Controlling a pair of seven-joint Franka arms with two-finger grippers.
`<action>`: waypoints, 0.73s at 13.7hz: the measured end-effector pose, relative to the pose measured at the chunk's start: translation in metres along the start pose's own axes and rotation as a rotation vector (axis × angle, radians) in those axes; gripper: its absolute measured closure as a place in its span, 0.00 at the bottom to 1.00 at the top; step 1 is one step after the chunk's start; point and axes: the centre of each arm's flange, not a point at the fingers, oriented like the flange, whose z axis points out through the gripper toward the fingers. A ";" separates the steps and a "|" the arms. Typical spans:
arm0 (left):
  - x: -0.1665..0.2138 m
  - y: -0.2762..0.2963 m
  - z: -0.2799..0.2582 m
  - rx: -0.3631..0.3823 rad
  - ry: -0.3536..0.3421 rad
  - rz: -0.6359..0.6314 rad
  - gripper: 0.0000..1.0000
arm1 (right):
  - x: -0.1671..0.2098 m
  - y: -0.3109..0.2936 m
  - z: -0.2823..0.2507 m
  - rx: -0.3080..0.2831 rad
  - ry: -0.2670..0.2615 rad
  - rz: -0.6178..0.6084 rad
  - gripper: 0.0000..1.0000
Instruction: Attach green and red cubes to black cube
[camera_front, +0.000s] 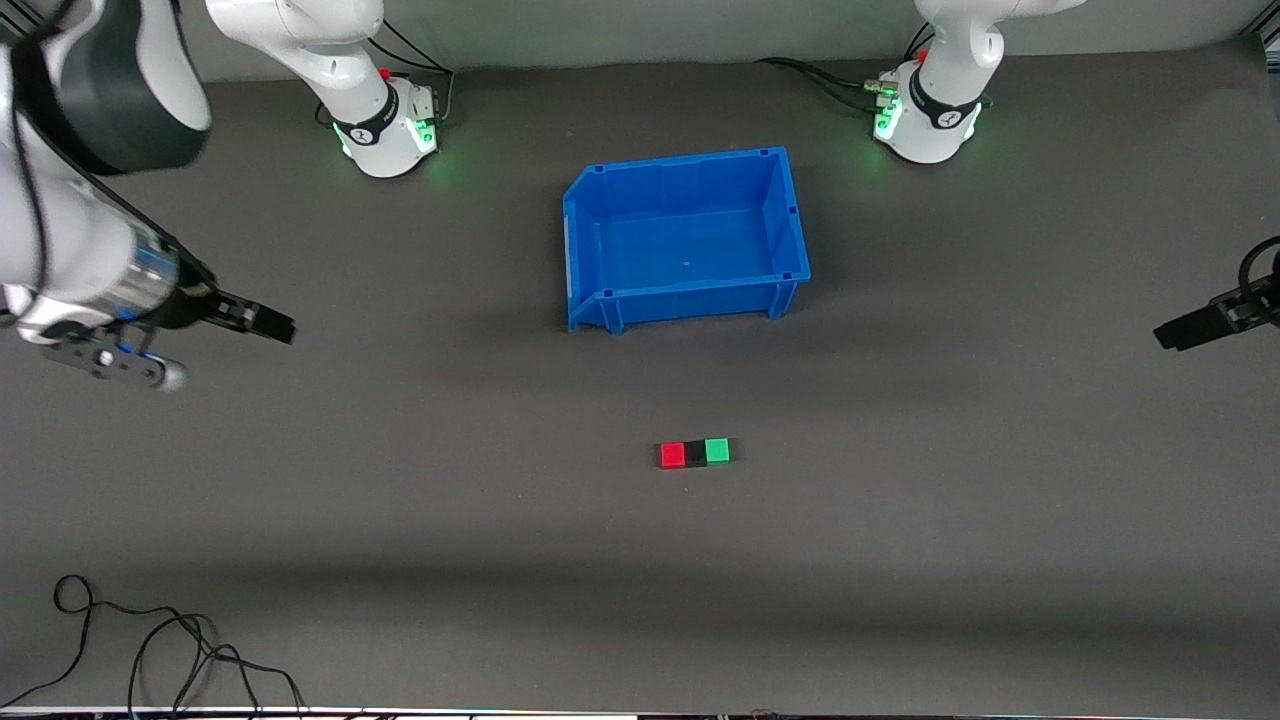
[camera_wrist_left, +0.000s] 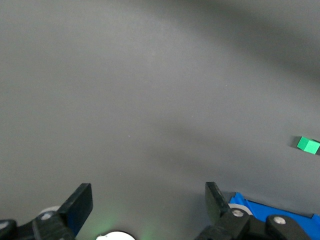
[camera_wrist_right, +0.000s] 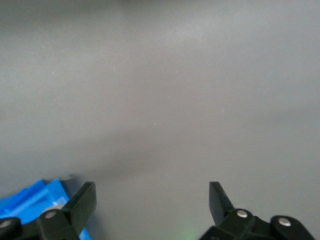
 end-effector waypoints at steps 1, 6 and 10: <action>-0.001 0.001 -0.002 -0.006 0.001 0.041 0.00 | -0.001 0.010 -0.009 0.003 0.018 -0.029 0.00; -0.006 0.009 -0.005 -0.018 0.008 0.241 0.00 | -0.011 0.026 -0.040 0.015 0.098 -0.106 0.00; -0.009 0.024 0.008 -0.009 -0.019 0.359 0.00 | -0.009 0.025 -0.043 0.018 0.128 -0.148 0.00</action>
